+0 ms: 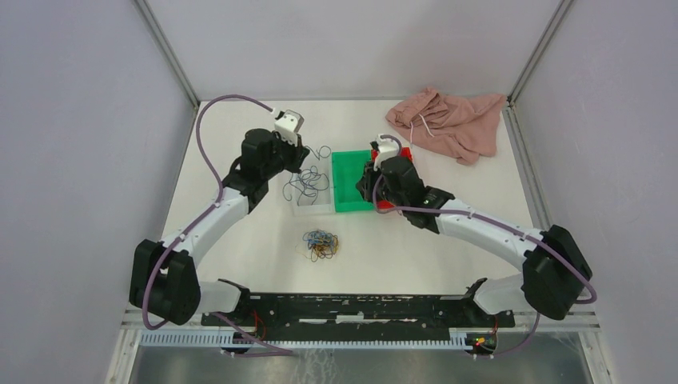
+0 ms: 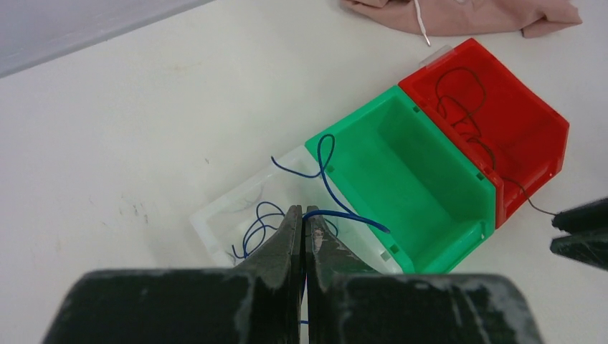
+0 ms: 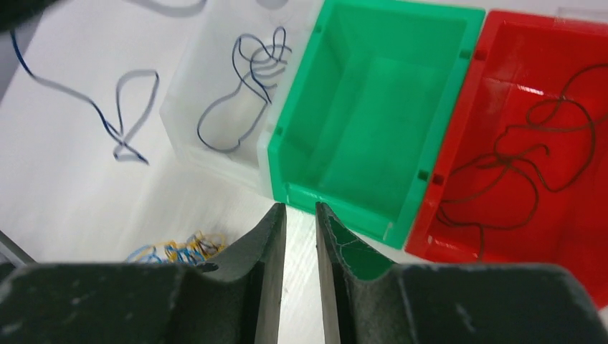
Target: Untangle the cables
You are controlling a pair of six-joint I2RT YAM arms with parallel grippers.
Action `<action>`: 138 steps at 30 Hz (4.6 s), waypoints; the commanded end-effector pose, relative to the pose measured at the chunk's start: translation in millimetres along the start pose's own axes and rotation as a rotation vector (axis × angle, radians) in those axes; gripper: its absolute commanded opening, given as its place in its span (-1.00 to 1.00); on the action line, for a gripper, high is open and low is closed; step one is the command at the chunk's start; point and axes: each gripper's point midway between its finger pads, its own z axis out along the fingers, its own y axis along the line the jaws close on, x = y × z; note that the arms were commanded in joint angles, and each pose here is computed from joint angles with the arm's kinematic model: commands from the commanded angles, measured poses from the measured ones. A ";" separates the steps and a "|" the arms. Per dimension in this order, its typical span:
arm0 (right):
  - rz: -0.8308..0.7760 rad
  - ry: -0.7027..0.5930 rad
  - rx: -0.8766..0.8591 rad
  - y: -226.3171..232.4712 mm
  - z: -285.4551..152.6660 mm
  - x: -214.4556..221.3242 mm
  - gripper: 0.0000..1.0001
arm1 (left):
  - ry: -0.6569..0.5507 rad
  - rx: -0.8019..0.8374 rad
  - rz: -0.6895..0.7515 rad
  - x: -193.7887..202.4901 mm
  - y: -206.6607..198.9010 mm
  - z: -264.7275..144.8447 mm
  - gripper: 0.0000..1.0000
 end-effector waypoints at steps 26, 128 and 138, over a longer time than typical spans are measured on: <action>0.339 -0.074 -0.311 87.4 160.9 -62.6 -0.75 | 0.024 0.018 0.038 0.0 -0.7 26.9 -0.94; -0.366 0.307 -0.621 110.4 -7.8 82.3 0.03 | 0.416 0.395 0.281 45.1 -11.3 -108.7 0.99; -0.454 0.340 -0.612 113.2 34.9 94.7 -0.04 | 0.414 0.450 0.330 51.7 -22.0 -124.8 0.97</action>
